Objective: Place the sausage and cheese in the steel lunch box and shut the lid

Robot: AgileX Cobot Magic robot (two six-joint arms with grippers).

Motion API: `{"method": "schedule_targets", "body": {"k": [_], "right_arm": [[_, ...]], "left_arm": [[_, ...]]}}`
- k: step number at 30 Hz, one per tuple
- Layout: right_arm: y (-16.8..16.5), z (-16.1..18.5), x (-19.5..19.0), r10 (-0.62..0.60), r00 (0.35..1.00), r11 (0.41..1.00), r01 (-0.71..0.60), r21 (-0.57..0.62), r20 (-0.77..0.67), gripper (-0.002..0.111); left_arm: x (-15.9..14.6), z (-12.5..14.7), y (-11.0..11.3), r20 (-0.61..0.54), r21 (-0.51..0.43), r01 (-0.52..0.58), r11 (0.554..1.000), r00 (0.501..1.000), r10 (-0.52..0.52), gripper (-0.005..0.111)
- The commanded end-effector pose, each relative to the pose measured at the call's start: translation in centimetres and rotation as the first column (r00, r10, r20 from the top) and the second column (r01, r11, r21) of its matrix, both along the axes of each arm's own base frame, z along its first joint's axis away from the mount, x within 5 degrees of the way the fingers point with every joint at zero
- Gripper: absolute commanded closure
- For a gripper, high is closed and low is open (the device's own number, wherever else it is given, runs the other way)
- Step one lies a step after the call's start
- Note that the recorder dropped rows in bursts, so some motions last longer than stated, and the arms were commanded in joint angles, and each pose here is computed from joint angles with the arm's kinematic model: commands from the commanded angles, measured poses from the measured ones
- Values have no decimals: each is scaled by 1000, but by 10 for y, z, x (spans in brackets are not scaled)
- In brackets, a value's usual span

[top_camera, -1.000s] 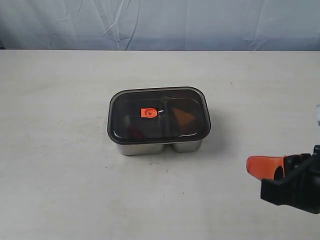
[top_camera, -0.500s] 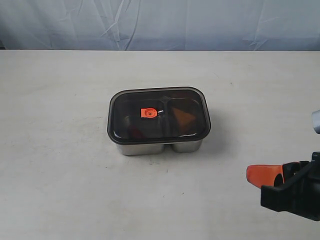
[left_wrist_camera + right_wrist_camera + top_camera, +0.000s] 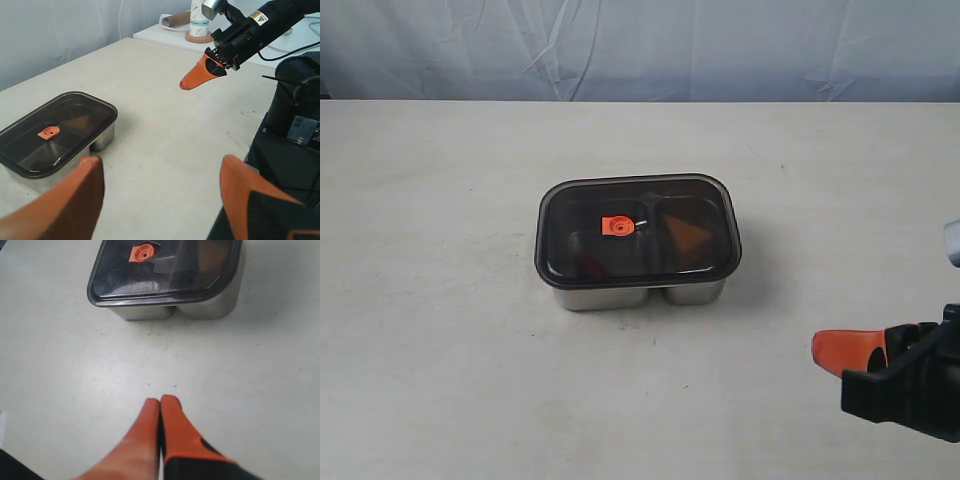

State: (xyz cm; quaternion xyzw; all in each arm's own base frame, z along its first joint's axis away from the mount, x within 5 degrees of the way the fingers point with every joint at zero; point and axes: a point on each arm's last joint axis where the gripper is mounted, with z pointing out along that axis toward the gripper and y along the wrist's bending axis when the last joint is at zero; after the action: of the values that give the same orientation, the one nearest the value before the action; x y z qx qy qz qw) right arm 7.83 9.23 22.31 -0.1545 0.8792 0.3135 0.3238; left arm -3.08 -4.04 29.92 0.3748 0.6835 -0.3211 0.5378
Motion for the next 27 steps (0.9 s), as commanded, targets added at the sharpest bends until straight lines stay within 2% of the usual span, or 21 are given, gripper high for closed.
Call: {"method": "schedule_targets", "body": {"k": [1, 8, 11, 13, 15, 17, 20, 23, 27], "right_arm": [[0, -1, -1, 7, 1000, 1000, -7, -4, -2, 109], [0, -1, -1, 6, 1000, 1000, -6, -4, -3, 109], [0, -1, -1, 6, 1000, 1000, -6, -4, -3, 109], [0, -1, -1, 6, 1000, 1000, -6, -4, -3, 109], [0, -1, -1, 6, 1000, 1000, -6, -4, -3, 109], [0, -1, -1, 6, 1000, 1000, -6, -4, -3, 109], [0, -1, -1, 6, 1000, 1000, -6, -4, -3, 109], [0, -1, -1, 4, 1000, 1000, -4, -1, 0, 109], [0, -1, -1, 3, 1000, 1000, -3, 0, 2, 109]], "left_arm": [[0, 0, 0, 1, -15, -14, 1000, 1000, 14, 44], [6, 0, -6, -8, -25, -161, 987, 987, 161, 44], [12, 5, -6, 42, -53, -267, 962, 962, 270, 44], [20, 10, -4, 75, -134, -362, 922, 925, 374, 44], [29, 14, 0, 107, -212, -465, 860, 863, 493, 44], [37, 13, 5, 125, -250, -550, 797, 798, 590, 44], [48, 4, 10, 112, -275, -637, 721, 723, 682, 44], [57, -10, 13, 70, -276, -686, 674, 685, 726, 44], [67, -33, 15, -15, -275, -713, 645, 674, 739, 44]]}}
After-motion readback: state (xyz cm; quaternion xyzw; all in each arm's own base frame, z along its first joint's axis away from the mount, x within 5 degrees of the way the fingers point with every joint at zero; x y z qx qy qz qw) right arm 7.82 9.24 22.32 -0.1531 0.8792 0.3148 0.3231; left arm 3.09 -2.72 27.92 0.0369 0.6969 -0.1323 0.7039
